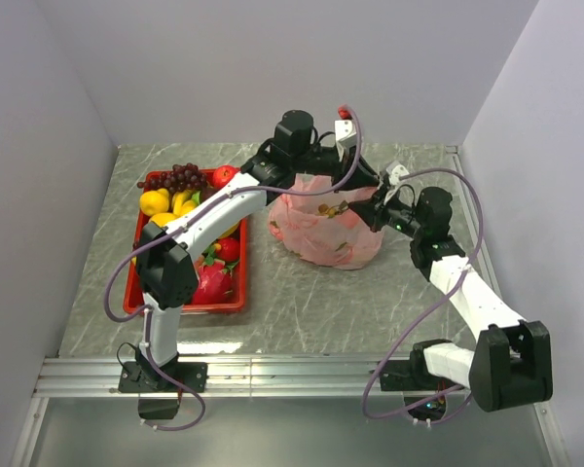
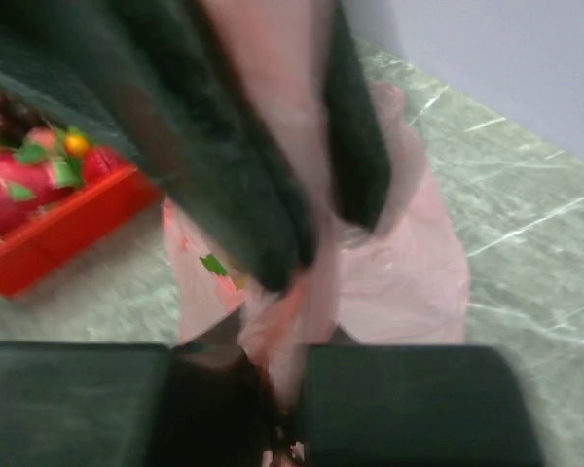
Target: Place the fake fruits into the plastic bag and tie a complex knot
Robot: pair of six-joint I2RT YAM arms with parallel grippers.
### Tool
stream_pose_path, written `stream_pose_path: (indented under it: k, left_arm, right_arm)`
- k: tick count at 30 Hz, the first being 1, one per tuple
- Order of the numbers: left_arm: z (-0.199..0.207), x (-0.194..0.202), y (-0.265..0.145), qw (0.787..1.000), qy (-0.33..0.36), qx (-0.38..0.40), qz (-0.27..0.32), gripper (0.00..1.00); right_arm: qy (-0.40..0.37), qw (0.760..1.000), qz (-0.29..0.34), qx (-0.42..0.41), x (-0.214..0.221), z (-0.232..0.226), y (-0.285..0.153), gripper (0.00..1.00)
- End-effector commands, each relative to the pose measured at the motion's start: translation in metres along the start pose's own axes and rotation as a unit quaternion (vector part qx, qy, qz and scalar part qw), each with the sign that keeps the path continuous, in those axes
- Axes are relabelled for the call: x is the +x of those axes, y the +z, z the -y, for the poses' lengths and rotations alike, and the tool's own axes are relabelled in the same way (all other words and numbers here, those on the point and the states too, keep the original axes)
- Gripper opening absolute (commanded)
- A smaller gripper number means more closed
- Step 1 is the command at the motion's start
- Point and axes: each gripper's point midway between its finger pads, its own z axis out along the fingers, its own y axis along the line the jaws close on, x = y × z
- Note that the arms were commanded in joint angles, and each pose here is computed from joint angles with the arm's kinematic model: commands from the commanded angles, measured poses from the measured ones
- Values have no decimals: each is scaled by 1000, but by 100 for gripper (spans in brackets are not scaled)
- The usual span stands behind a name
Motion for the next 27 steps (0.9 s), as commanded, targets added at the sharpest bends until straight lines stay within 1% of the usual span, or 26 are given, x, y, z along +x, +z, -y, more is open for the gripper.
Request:
stream_pose_path:
  k: [1, 2, 3, 4, 5, 6, 7, 8, 9, 10, 11, 12, 13, 14, 15, 17, 18, 19, 22, 25, 26, 27]
  left_arm:
    - [-3, -88, -33, 993, 39, -63, 91, 32]
    - [-24, -93, -55, 990, 28, -97, 97, 55]
    - [-39, -92, -70, 986, -1, -131, 101, 63]
    - [-48, -94, -89, 983, -16, -157, 97, 66]
    - [-72, -92, -120, 975, -27, -201, 94, 71]
    - [-86, -83, -138, 967, -46, -234, 87, 73]
    - [-98, -85, -163, 952, -70, -283, 95, 74]
    - [-120, -69, -198, 932, -107, -336, 88, 77]
    - [-128, -45, -214, 913, -158, -367, 81, 77]
    - [-136, -38, -235, 890, -178, -412, 86, 77]
    - [-144, -26, -256, 873, -199, -435, 89, 77]
    - [-145, -2, -261, 859, -238, -445, 85, 77]
    - [-146, 2, -267, 850, -251, -455, 92, 78]
    - [-151, 10, -273, 834, -263, -477, 95, 79]
    - [-151, 17, -271, 831, -277, -474, 93, 79]
    - [-157, 32, -266, 816, -315, -475, 95, 81]
    - [-159, 32, -263, 813, -326, -472, 98, 82]
    - [-165, 49, -259, 801, -358, -472, 91, 83]
    - [-175, 68, -251, 781, -404, -467, 97, 87]
    - [-175, 84, -236, 772, -446, -441, 102, 90]
    - [-175, 82, -228, 777, -447, -430, 107, 92]
    - [-172, 84, -221, 777, -460, -416, 108, 92]
  right_arm:
    - [14, 1000, -17, -20, -3, -2, 0, 0]
    - [13, 999, -18, -24, -4, -3, -3, 0]
    - [10, 999, -20, -23, -4, -3, -5, 0]
    - [5, 999, -24, -21, -2, -3, -9, 0]
    - [3, 1000, -26, -17, -2, -1, -11, 0]
    - [1, 999, -29, -19, 0, -2, -13, 0]
    - [-6, 999, -32, -20, 1, -3, -15, 0]
    - [-6, 999, -35, -19, 3, -3, -16, 0]
    - [-8, 999, -35, -21, 3, -4, -17, 0]
    - [-15, 999, -37, -22, 4, -4, -18, 0]
    - [-13, 999, -43, -25, 7, -5, -19, 0]
    - [-15, 998, -45, -28, 8, -6, -19, 0]
    - [-16, 998, -49, -29, 11, -6, -19, 0]
    - [-13, 998, -55, -31, 14, -6, -19, 0]
    - [-15, 998, -56, -31, 13, -6, -19, 0]
    - [-17, 998, -59, -34, 11, -5, -18, 0]
    - [-18, 997, -59, -35, 10, -5, -18, 0]
    - [-20, 997, -61, -36, 10, -4, -17, 0]
    - [-25, 997, -64, -39, 8, -4, -17, 0]
    - [-26, 997, -65, -42, 6, -5, -16, 0]
    - [-30, 997, -62, -43, 2, -5, -16, 0]
    - [-32, 997, -62, -43, 1, -4, -15, 0]
